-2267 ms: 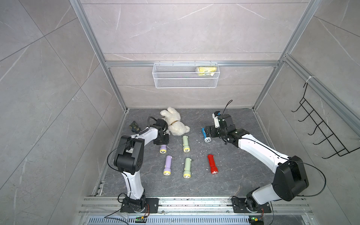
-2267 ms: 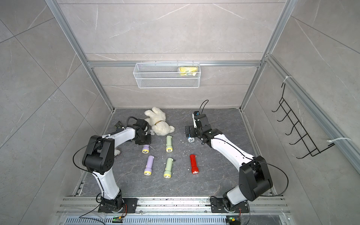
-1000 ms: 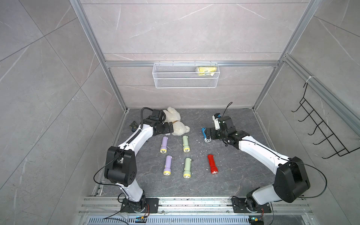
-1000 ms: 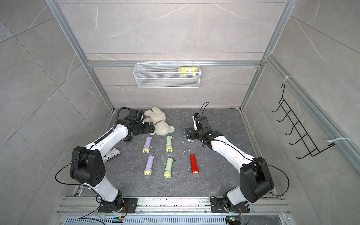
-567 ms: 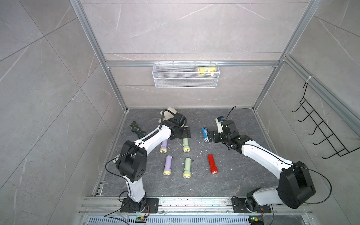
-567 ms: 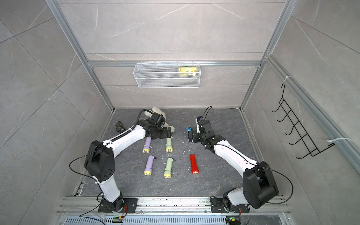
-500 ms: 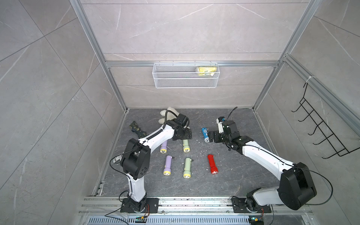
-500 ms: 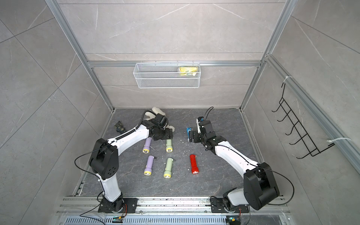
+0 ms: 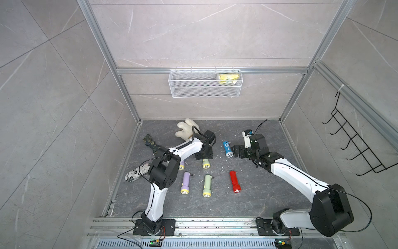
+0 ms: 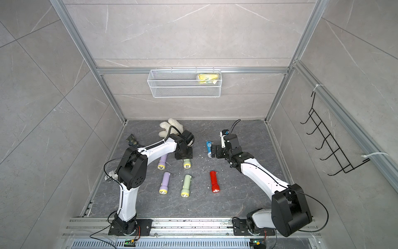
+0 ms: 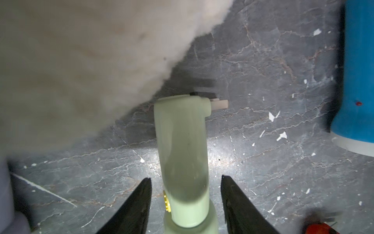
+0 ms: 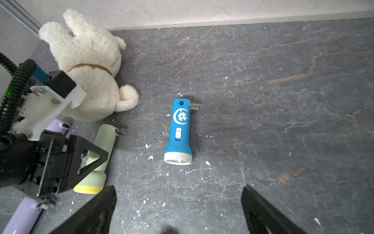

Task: Close the plug at the bottom of the flashlight
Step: Pick up the flashlight from the center of the board.

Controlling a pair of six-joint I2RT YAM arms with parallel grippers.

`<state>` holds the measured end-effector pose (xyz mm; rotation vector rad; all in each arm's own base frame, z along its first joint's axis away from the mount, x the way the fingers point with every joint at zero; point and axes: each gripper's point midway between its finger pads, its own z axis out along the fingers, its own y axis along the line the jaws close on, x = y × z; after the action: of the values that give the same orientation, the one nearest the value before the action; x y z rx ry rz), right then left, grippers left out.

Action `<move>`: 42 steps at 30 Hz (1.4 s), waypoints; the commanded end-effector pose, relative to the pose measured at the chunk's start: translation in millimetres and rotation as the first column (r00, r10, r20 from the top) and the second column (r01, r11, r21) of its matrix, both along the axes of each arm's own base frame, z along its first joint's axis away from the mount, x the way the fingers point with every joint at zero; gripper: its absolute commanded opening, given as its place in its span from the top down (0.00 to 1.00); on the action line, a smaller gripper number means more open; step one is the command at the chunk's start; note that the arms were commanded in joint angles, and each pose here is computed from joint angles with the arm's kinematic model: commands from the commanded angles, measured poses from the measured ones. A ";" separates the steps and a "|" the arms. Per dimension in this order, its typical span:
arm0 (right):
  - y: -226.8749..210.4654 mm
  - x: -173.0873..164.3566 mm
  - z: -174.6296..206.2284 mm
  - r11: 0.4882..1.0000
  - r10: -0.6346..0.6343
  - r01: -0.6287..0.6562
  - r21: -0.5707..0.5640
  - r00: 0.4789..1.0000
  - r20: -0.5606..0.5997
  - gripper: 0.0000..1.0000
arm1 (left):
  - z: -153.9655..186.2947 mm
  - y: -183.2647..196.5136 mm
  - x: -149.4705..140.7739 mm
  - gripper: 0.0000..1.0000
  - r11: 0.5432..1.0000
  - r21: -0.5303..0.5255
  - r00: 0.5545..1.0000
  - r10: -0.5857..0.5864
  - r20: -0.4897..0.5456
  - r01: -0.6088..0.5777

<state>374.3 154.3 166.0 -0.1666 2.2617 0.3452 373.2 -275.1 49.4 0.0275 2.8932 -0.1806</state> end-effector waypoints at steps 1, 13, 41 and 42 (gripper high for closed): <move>-1.2 -2.2 6.3 1.000 -0.003 0.003 0.026 1.000 0.018 0.00 | -2.2 2.6 1.3 0.42 0.999 0.036 1.000 0.007 -0.009 -0.006; -2.2 -3.8 6.2 1.000 0.001 -0.001 0.026 1.000 0.018 0.00 | -26.7 5.4 8.2 0.42 0.995 0.101 1.000 -0.009 -0.021 0.011; 11.0 7.8 13.8 0.997 0.028 -0.029 0.078 1.000 0.014 0.00 | 89.3 -39.2 25.7 1.00 0.961 -0.133 0.939 -0.197 0.281 0.241; 12.0 8.5 16.2 0.996 0.029 -0.031 0.083 0.999 0.018 0.00 | 96.4 -42.2 26.0 1.00 0.953 -0.154 0.927 -0.202 0.315 0.260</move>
<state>375.1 160.1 167.8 -0.1721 2.2571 0.4066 391.1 -294.0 78.2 0.2232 2.7655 -0.2638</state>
